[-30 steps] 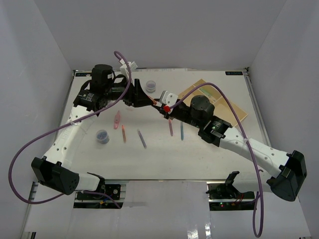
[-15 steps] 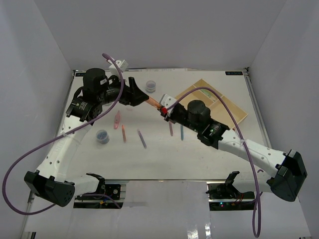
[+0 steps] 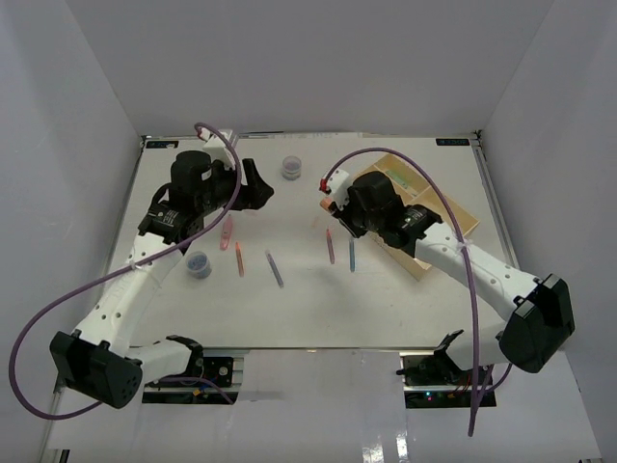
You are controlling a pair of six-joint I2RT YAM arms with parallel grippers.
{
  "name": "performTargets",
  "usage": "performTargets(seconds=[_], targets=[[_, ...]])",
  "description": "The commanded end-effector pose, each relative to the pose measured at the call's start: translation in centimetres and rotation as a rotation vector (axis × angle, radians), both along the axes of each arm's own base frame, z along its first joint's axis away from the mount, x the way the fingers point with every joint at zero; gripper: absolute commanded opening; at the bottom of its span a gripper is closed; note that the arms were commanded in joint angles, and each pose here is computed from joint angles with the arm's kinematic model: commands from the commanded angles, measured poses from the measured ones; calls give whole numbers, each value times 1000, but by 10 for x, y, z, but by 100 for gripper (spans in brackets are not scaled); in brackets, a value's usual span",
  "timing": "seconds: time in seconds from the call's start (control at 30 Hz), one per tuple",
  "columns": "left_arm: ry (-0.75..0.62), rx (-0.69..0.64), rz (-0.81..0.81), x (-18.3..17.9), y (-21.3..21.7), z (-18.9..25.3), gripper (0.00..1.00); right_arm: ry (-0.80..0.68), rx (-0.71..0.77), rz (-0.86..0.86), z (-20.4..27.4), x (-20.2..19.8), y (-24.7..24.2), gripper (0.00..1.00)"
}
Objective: Sort the stationery into containers
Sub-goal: Place the pen in the storage box.
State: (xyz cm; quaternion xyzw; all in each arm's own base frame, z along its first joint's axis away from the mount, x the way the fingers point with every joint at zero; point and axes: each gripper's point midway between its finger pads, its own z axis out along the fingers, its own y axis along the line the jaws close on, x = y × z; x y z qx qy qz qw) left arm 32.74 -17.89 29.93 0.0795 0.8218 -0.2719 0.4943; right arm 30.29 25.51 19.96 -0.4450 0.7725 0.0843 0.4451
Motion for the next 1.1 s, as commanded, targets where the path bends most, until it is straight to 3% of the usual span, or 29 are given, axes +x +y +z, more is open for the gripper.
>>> performTargets(seconds=[0.0,0.2,0.47,0.73,1.07], targets=[[-9,44,86,19,12,-15,82,113,-16,-169,-1,11,-37,8],[26,97,126,34,17,-55,82,115,-39,-330,-3,64,-96,8],[51,130,139,30,24,-93,82,39,-78,-415,8,142,-162,8],[44,156,170,28,32,-96,82,10,-152,-394,-24,210,-181,8],[64,166,157,29,30,-105,82,29,-145,-342,-67,236,-173,8]])
